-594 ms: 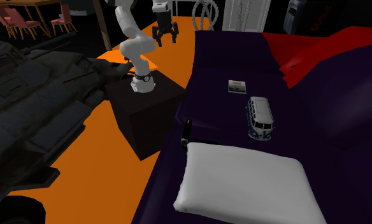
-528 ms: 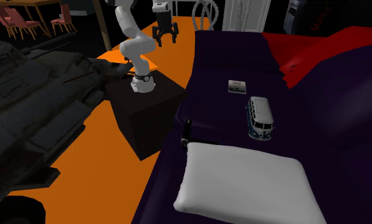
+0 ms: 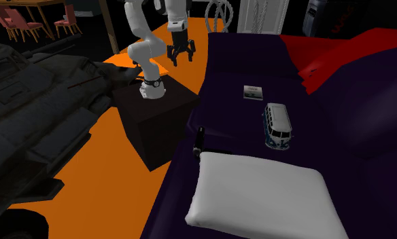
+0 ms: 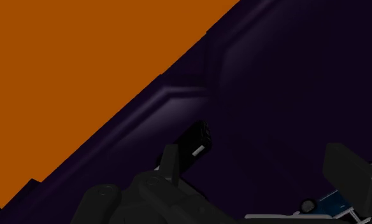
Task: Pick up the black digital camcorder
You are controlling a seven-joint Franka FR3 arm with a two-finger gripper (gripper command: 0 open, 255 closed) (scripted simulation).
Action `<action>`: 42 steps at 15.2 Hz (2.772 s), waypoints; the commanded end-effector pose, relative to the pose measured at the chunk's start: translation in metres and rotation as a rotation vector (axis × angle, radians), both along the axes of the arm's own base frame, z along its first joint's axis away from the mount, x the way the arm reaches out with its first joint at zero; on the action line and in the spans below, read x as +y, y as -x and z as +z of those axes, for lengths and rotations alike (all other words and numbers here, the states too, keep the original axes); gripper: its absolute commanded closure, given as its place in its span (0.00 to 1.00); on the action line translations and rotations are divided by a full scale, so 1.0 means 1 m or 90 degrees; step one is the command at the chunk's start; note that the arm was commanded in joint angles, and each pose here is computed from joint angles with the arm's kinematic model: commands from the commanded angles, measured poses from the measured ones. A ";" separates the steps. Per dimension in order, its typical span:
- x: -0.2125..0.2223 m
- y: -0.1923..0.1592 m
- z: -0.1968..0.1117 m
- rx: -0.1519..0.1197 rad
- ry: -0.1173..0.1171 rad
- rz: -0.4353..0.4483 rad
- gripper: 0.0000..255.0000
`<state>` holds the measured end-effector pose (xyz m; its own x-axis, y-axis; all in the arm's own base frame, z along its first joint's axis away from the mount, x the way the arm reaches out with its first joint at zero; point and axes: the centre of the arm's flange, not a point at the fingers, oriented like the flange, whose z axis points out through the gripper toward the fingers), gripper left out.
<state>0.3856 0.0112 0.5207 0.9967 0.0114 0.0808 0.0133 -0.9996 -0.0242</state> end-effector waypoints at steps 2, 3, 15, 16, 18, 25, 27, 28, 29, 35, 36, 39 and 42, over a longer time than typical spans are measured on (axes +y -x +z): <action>-0.013 -0.029 -0.027 0.003 -0.002 -0.006 0.00; -0.016 -0.039 -0.036 0.004 -0.003 -0.008 0.00; -0.059 -0.151 -0.144 0.019 -0.012 -0.033 0.00; -0.062 -0.160 -0.153 0.021 -0.013 -0.036 0.00; -0.070 -0.178 -0.171 0.023 -0.014 -0.040 0.00; -0.096 -0.241 -0.236 0.032 -0.019 -0.054 0.00; -0.104 -0.259 -0.255 0.035 -0.021 -0.058 0.00; -0.108 -0.267 -0.264 0.036 -0.022 -0.061 0.00; -0.112 -0.276 -0.273 0.037 -0.022 -0.063 0.00; -0.119 -0.291 -0.311 0.039 -0.024 -0.066 0.00; -0.119 -0.291 -0.316 0.039 -0.024 -0.066 0.00; -0.119 -0.291 -0.330 0.039 -0.024 -0.066 0.00; -0.118 -0.290 -0.330 0.039 -0.024 -0.066 1.00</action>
<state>0.6761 -0.1073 0.1922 0.9953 -0.0948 0.0183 -0.0936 -0.9939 -0.0584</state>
